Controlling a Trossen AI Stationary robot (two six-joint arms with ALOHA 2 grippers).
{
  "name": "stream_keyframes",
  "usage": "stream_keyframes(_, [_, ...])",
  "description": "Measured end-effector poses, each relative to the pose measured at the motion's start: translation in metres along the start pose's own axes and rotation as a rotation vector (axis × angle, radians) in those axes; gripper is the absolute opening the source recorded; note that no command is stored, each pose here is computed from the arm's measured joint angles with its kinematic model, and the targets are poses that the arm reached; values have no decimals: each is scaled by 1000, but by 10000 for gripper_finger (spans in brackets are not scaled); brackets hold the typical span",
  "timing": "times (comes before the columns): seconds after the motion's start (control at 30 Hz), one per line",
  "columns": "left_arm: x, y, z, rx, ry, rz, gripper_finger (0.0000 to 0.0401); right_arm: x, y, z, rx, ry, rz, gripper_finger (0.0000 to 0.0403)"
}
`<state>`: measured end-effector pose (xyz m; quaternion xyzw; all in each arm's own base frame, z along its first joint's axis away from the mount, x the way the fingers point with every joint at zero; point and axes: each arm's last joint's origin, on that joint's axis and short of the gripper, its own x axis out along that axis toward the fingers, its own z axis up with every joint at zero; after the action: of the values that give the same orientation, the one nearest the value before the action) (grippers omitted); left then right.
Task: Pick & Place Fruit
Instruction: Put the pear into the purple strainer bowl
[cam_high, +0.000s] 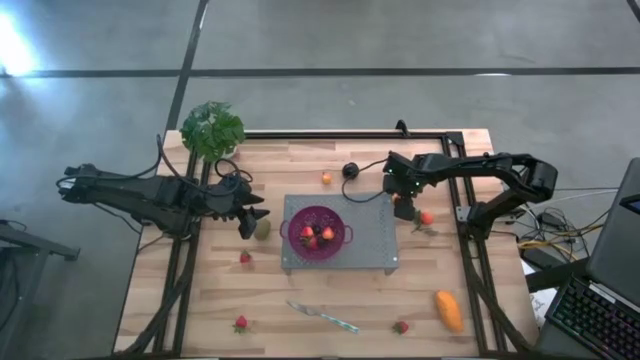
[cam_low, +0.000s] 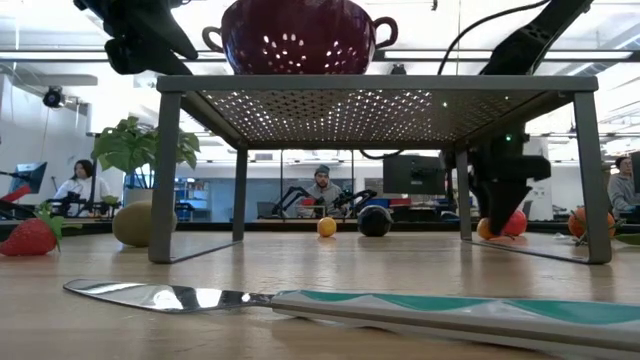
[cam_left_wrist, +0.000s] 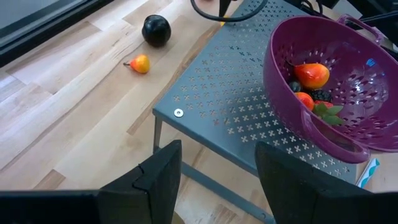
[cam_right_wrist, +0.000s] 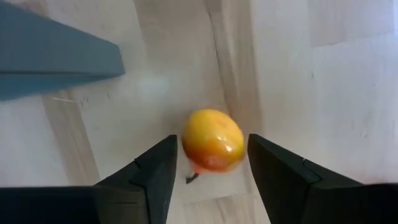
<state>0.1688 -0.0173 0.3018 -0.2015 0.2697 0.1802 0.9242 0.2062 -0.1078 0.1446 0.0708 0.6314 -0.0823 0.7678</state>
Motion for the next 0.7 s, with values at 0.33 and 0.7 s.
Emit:
stream_keyframes(0.33, [0,0,0,-1,0,0,208,1,-1,3,0,-21,-3,194])
stream_keyframes(0.7, [0,0,0,-3,2,-2,208,1,0,3,2,-30,21,139])
